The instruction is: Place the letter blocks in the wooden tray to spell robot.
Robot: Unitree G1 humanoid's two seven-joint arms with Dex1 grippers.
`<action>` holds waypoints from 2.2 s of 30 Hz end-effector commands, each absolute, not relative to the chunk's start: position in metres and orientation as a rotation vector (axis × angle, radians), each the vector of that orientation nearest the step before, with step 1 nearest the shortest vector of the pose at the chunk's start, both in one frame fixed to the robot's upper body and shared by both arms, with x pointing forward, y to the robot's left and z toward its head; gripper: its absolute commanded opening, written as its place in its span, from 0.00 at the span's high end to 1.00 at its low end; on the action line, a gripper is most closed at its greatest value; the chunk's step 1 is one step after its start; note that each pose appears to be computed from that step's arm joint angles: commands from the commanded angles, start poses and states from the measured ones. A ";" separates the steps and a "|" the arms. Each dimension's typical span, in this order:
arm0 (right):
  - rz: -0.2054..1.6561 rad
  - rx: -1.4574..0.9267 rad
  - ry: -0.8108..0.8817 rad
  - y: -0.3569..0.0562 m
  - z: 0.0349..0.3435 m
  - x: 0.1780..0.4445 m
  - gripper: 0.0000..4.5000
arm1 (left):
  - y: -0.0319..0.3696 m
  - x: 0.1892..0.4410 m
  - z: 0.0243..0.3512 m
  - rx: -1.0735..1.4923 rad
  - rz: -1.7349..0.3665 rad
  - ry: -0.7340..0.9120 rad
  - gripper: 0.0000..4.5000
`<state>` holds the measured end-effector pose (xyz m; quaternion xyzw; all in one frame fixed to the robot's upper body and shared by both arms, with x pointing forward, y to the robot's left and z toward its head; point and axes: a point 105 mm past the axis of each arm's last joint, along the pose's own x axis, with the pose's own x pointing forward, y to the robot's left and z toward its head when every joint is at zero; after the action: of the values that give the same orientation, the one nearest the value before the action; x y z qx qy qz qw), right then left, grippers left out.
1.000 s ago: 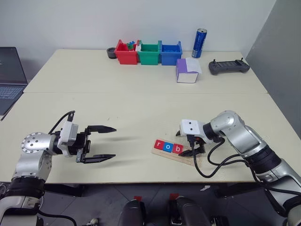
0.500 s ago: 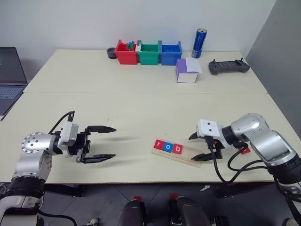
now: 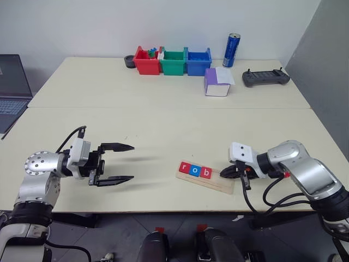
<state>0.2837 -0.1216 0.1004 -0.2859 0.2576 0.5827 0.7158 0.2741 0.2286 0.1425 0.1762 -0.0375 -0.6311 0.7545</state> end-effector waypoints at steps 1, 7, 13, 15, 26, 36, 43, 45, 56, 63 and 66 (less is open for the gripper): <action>1.287 -0.647 0.548 -0.118 0.098 0.287 0.99 | 0.227 0.275 0.147 0.409 -1.384 -0.105 0.00; 1.262 -0.638 0.552 -0.119 0.090 0.296 0.99 | 0.227 0.276 0.147 0.411 -1.379 -0.112 0.00; 1.240 -0.677 0.547 -0.124 0.088 0.306 0.99 | 0.227 0.275 0.147 0.412 -1.378 -0.113 0.00; 1.239 -0.685 0.545 -0.125 0.089 0.309 0.99 | 0.227 0.275 0.147 0.412 -1.377 -0.112 0.00; 1.350 -0.616 0.443 -0.109 0.123 0.303 0.99 | 0.229 0.272 0.149 0.412 -1.375 -0.115 0.00; 1.278 -0.613 0.370 -0.090 0.135 0.323 0.99 | 0.227 0.274 0.148 0.410 -1.376 -0.119 0.00; 1.288 -0.649 0.413 -0.089 0.115 0.320 0.99 | 0.227 0.274 0.148 0.410 -1.375 -0.122 0.00; 1.281 -0.673 0.416 -0.091 0.112 0.320 0.99 | 0.227 0.273 0.148 0.409 -1.375 -0.121 0.00; 1.220 -0.675 0.391 -0.089 0.109 0.330 0.99 | 0.226 0.272 0.147 0.404 -1.380 -0.120 0.00; 1.252 -0.673 0.392 -0.088 0.113 0.323 0.99 | 0.226 0.272 0.147 0.404 -1.381 -0.120 0.00; 1.269 -0.679 0.396 -0.086 0.113 0.320 0.99 | 0.225 0.273 0.147 0.406 -1.382 -0.121 0.00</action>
<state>0.3226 -0.0880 0.1041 -0.3018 0.1945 0.5721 0.7374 0.2730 0.2260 0.1391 0.1720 -0.0389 -0.6325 0.7542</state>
